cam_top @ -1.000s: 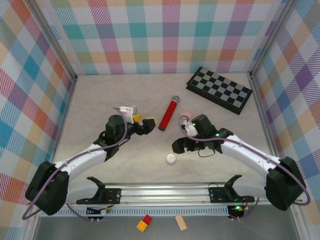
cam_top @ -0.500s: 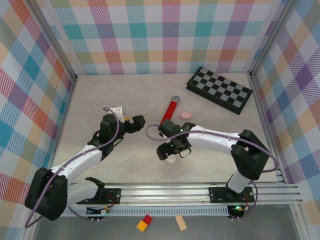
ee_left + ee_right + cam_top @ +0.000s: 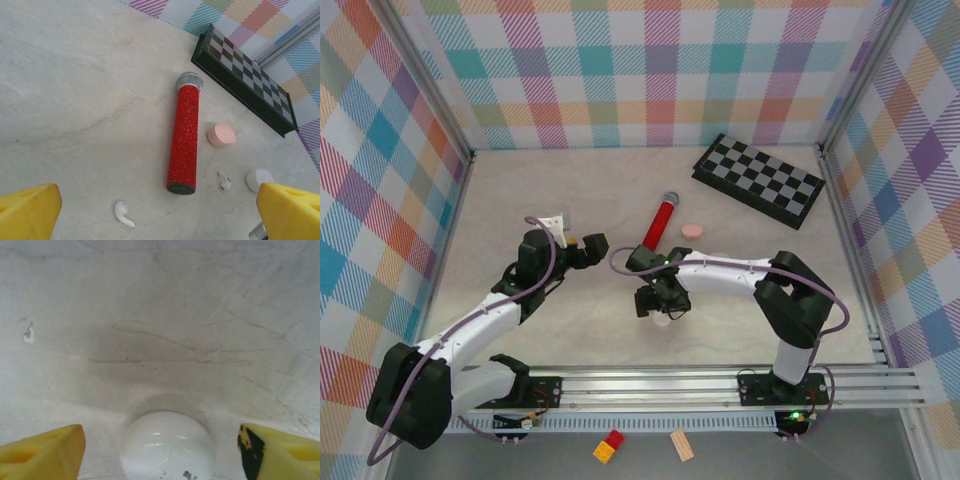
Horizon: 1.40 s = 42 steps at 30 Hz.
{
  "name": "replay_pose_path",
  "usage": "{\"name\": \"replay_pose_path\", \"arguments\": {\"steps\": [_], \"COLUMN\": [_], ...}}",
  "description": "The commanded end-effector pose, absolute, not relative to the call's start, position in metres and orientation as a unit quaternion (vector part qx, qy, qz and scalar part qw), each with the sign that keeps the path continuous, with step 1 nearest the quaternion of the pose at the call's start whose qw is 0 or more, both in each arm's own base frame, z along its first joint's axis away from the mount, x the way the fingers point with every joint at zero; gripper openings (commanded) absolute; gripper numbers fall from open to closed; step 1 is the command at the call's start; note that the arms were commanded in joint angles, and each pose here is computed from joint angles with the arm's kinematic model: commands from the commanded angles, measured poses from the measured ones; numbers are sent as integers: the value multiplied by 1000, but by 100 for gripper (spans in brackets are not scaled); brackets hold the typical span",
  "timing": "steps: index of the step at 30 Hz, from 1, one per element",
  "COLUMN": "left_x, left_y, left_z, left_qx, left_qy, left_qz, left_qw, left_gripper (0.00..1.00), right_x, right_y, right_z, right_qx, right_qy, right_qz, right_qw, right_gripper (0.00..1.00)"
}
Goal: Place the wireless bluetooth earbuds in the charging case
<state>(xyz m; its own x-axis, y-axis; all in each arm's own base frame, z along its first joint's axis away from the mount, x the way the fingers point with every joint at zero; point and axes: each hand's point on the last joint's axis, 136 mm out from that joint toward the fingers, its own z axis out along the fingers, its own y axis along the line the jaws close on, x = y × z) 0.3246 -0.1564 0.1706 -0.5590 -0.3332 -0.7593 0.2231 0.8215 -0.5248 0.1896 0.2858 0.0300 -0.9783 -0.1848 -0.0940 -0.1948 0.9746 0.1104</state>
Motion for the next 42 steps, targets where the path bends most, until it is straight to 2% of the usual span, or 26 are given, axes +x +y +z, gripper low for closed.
{"name": "replay_pose_path", "arguments": {"steps": [1, 14, 24, 29, 37, 42], "left_x": [321, 319, 314, 315, 321, 314], "left_y": [-150, -151, -149, -147, -161, -198], "left_z": [174, 174, 167, 177, 201, 217], "left_qx": [-33, -23, -24, -33, -54, -24], "left_qy": [826, 827, 831, 821, 778, 754], "left_qz": [-293, -293, -291, -294, -367, -416], "left_qw": [480, 479, 474, 488, 507, 508], "left_gripper": [100, 100, 100, 100, 100, 100], "right_x": [177, 165, 172, 175, 219, 261], "right_y": [291, 285, 291, 290, 274, 251], "right_z": [23, 15, 11, 19, 58, 86], "right_qx": [-79, -101, -102, -101, -49, 26], "right_qy": [994, 993, 993, 993, 985, 971], "right_qz": [72, 52, 51, 57, 108, 152], "right_qw": [13, 6, 15, 32, 128, 182], "right_gripper": [76, 71, 51, 49, 46, 45]}}
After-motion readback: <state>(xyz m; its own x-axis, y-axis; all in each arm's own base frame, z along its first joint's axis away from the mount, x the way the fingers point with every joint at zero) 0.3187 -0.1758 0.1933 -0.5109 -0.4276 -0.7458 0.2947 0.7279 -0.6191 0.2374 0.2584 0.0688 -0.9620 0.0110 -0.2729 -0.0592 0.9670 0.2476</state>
